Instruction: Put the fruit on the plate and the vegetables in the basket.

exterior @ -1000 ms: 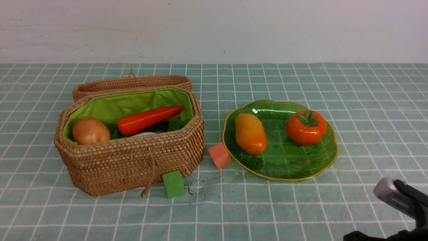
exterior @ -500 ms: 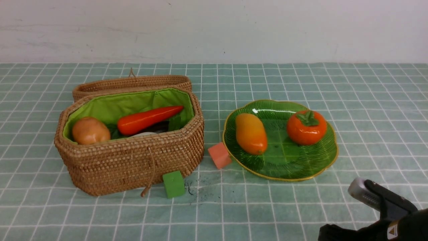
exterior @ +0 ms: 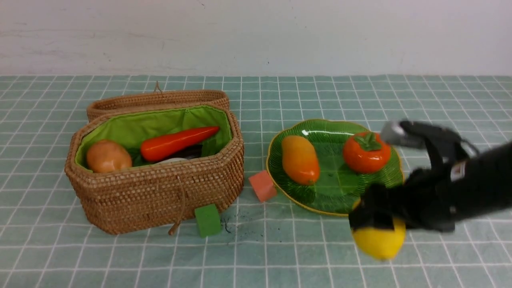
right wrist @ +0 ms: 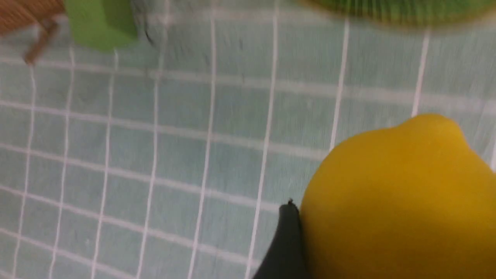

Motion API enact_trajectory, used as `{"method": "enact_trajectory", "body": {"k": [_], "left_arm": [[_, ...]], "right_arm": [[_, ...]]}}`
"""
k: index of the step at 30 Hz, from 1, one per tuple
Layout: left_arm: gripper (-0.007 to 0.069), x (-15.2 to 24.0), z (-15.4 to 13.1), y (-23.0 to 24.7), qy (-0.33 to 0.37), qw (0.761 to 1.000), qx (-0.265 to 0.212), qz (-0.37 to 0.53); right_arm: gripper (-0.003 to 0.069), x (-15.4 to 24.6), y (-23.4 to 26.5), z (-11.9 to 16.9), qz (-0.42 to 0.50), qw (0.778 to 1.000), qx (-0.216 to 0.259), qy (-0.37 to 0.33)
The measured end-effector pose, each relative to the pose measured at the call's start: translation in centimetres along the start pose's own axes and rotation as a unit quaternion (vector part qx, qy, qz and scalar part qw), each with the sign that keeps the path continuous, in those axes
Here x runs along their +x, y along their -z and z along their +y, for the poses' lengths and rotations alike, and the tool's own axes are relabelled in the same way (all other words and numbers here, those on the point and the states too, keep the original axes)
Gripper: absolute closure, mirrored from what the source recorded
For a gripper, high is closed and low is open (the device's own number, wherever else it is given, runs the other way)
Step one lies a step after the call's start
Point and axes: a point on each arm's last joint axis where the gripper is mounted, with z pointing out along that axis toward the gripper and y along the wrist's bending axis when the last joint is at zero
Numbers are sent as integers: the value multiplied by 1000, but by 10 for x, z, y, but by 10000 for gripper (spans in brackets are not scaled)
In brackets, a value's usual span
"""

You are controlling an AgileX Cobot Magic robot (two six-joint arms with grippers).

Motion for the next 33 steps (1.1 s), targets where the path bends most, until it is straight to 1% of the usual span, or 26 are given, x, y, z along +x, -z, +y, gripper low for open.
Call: {"method": "enact_trajectory", "body": {"k": [3, 4, 5, 7, 10, 13, 15, 17, 18, 20, 23, 25, 26, 28, 29, 30, 32, 33], "left_arm": [[386, 0, 0, 0, 0, 1000, 0, 0], [386, 0, 0, 0, 0, 1000, 0, 0], [386, 0, 0, 0, 0, 1000, 0, 0], [386, 0, 0, 0, 0, 1000, 0, 0], [386, 0, 0, 0, 0, 1000, 0, 0], [386, 0, 0, 0, 0, 1000, 0, 0], [386, 0, 0, 0, 0, 1000, 0, 0], [386, 0, 0, 0, 0, 1000, 0, 0], [386, 0, 0, 0, 0, 1000, 0, 0], [386, 0, 0, 0, 0, 1000, 0, 0], [386, 0, 0, 0, 0, 1000, 0, 0], [386, 0, 0, 0, 0, 1000, 0, 0], [386, 0, 0, 0, 0, 1000, 0, 0], [386, 0, 0, 0, 0, 1000, 0, 0], [386, 0, 0, 0, 0, 1000, 0, 0], [386, 0, 0, 0, 0, 1000, 0, 0], [386, 0, 0, 0, 0, 1000, 0, 0], [386, 0, 0, 0, 0, 1000, 0, 0]], "right_arm": [[79, -42, -9, -6, -54, 998, 25, 25], [79, -44, -10, -7, -56, 998, 26, 26], [79, -55, -24, -11, -65, 997, 33, 26], [79, -64, -49, -16, -65, 997, 40, 25], [79, -66, -89, -26, -41, 998, 51, 20], [79, -60, -109, -33, -15, 998, 58, 16], [64, -59, -112, -35, -11, 998, 60, 14], [6, -60, -112, -36, -15, 998, 61, 13], [-10, -61, -112, -36, -17, 998, 61, 13], [-18, -61, -112, -36, -17, 998, 61, 13], [-6, -58, -110, -35, 5, 998, 60, 13], [43, -53, -98, -32, 37, 998, 58, 15], [48, -54, -96, -31, 35, 998, 58, 15], [134, -47, -70, -24, 78, 995, 51, 18], [166, -45, -61, -21, 91, 994, 50, 19], [183, -44, -57, -20, 92, 994, 49, 20], [312, -33, -32, -14, 149, 988, 44, 26], [358, -29, -26, -13, 164, 985, 43, 29]]}}
